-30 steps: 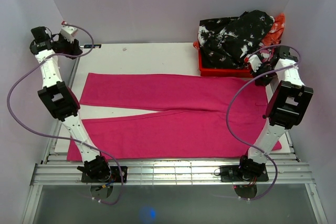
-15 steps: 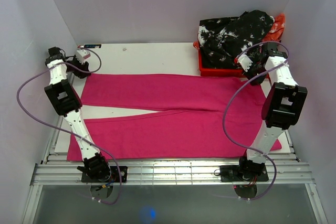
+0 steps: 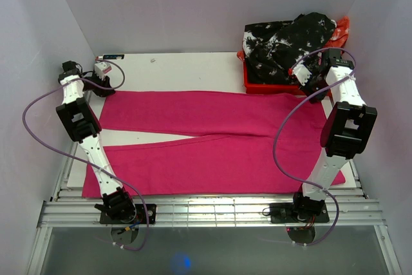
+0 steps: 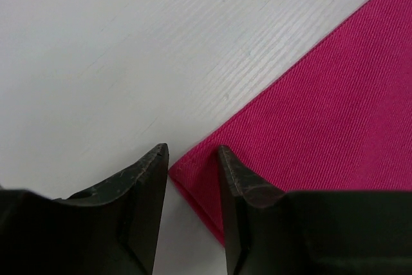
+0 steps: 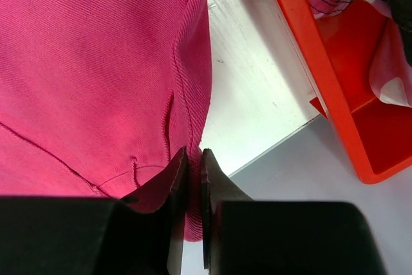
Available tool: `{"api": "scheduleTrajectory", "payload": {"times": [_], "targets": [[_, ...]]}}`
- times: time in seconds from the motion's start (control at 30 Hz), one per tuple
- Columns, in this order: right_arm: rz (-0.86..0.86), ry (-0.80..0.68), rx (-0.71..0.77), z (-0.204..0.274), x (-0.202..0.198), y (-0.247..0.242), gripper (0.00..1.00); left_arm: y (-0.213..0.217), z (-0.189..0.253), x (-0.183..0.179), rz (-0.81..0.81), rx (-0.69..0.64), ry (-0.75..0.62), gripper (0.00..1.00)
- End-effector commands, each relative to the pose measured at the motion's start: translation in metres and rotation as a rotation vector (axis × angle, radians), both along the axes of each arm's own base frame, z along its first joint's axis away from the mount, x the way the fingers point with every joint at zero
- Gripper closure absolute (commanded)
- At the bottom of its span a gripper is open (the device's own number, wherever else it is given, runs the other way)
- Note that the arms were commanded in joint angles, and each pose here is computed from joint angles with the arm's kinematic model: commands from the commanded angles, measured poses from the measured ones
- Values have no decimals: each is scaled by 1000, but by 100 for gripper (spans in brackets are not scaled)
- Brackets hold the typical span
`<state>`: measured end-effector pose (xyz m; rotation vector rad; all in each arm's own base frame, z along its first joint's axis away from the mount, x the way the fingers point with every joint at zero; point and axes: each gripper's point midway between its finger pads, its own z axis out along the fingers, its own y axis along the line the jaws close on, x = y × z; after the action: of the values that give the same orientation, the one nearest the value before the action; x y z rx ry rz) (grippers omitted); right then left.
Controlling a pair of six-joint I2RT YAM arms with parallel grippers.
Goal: Fold and stack the trousers
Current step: Fold the trousers
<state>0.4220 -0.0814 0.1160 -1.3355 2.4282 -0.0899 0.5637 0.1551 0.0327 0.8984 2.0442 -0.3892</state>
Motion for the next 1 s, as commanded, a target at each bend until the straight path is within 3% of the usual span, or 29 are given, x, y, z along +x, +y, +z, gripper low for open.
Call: {"api": "scheduleTrajectory", "payload": {"times": [0.0, 0.1, 0.17, 0.23, 0.27, 0.43, 0.63, 0.8, 0.93, 0.97], "targets": [[21, -32, -14, 19, 7, 0, 92, -11, 5, -3, -16, -43, 2, 54], [19, -27, -9, 17, 10, 1, 92, -7, -2, -9, -7, -19, 39, 58], [22, -32, -11, 18, 13, 0, 92, -5, -8, -13, -6, -1, 66, 68], [20, -33, -21, 18, 16, -2, 92, -4, -8, -14, -6, 6, 67, 94], [21, -32, -28, 17, 16, -3, 92, -3, -6, -11, 5, 4, 61, 100], [-42, -61, -61, 19, 33, -25, 92, 16, 32, 36, 180, -7, -66, 100], [-146, -83, -109, 21, 44, -64, 92, 3, 58, 81, 222, 97, -198, 100], [-158, -107, -100, 32, 40, -74, 92, -8, 80, 91, 292, 11, -232, 100], [-76, -122, -44, 41, 28, -57, 92, -7, 118, 74, 279, -72, -260, 100], [-38, -129, -47, 44, 25, -54, 92, -7, 145, 66, 265, -90, -292, 100]]}}
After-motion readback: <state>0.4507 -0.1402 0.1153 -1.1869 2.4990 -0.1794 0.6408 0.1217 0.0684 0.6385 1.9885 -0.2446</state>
